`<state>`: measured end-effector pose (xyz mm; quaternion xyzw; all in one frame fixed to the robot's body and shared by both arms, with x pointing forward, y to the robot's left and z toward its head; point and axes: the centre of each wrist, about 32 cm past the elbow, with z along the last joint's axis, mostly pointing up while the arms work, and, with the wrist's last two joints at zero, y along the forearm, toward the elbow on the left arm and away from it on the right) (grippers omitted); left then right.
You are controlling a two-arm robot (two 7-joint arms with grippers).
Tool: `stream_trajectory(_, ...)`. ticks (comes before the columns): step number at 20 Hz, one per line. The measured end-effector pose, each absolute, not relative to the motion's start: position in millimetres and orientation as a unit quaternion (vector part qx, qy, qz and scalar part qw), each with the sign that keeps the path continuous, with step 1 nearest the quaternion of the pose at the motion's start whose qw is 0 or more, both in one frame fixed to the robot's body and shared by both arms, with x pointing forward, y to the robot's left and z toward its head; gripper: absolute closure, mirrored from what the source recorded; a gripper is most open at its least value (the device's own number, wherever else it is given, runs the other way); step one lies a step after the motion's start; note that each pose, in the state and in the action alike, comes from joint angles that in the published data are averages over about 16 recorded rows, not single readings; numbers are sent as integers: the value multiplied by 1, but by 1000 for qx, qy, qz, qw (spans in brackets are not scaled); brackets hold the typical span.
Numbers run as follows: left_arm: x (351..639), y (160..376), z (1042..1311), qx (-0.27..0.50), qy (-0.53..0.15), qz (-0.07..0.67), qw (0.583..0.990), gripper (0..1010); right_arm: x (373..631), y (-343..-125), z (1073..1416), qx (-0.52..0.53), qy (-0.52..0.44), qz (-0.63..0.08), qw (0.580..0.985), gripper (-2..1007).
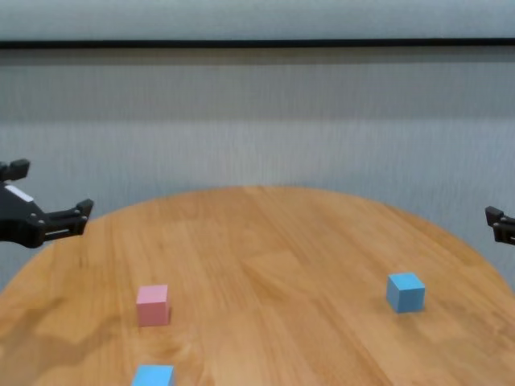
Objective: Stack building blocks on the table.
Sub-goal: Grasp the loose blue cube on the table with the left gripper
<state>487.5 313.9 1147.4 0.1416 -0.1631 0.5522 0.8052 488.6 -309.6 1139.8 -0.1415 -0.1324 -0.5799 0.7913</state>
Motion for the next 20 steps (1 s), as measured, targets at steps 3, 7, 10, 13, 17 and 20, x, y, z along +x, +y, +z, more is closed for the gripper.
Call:
stream_trajectory(3, 486, 318, 1152, 140, -173, 535, 815, 10, 489, -310, 1140, -142, -132, -580, 791, 0)
stream_trajectory(7, 481, 329, 1160, 134, -182, 506, 833, 10, 489, -310, 1140, -141, -132, -580, 791, 0)
stream_trajectory(10, 476, 339, 1166, 127, -178, 481, 849, 10, 489, -310, 1140, -141, -132, -580, 791, 0)
stream_trajectory(13, 471, 350, 1172, 117, -170, 454, 867, 10, 489, -310, 1140, -142, -132, -580, 791, 0)
stream_trajectory(17, 464, 362, 1180, 101, -156, 410, 893, 10, 489, -310, 1140, -142, -132, -580, 791, 0)
stream_trajectory(20, 462, 368, 1182, 88, -143, 377, 911, 10, 489, -310, 1140, -141, -132, -580, 791, 0)
